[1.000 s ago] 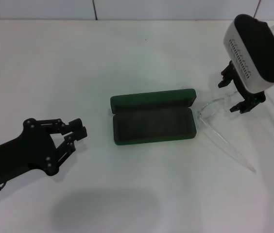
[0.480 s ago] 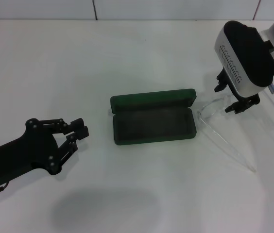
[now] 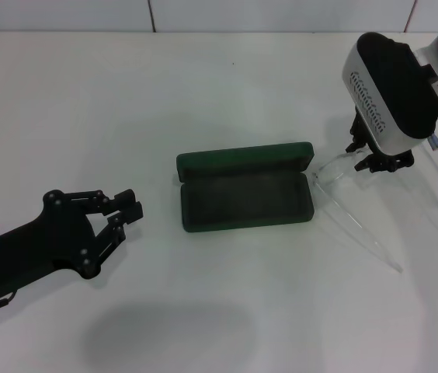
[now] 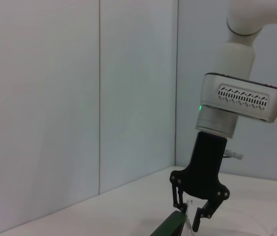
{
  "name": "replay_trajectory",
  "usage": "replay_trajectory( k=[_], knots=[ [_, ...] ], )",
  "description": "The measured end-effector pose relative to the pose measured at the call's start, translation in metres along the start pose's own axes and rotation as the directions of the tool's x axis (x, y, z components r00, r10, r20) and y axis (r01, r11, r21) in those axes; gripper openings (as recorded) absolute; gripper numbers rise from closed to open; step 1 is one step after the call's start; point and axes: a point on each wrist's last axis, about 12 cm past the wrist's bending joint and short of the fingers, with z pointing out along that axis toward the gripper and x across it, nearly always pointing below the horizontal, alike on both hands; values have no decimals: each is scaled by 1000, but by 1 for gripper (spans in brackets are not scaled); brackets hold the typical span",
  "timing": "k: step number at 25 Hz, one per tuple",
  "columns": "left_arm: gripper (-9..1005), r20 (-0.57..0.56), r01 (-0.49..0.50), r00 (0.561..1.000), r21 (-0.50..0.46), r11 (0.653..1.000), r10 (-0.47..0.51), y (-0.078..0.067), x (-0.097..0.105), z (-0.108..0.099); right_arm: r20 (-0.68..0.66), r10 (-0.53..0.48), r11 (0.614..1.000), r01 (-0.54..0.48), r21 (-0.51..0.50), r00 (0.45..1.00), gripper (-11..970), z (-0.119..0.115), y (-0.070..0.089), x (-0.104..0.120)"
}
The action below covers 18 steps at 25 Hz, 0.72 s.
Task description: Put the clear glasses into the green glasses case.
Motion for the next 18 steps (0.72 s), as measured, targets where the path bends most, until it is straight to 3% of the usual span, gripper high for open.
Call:
replay_trajectory(
  k=[2,10,18],
  knots=[
    [141,-3,1,1000,-3,1000,-1,0,0,0,0,2,1000,-2,-1,1000,242,0,0,0],
    [141,-6,11,1000,-7,1000,-11,-1,3,-1,-4,21,1000,-21,1,1000,170,-4,2,-3],
    [142,9,15,1000,1,1000,-15,-2,1,-1,-5,42,999,-42,12,999,100,-27,17,-9]
  ],
)
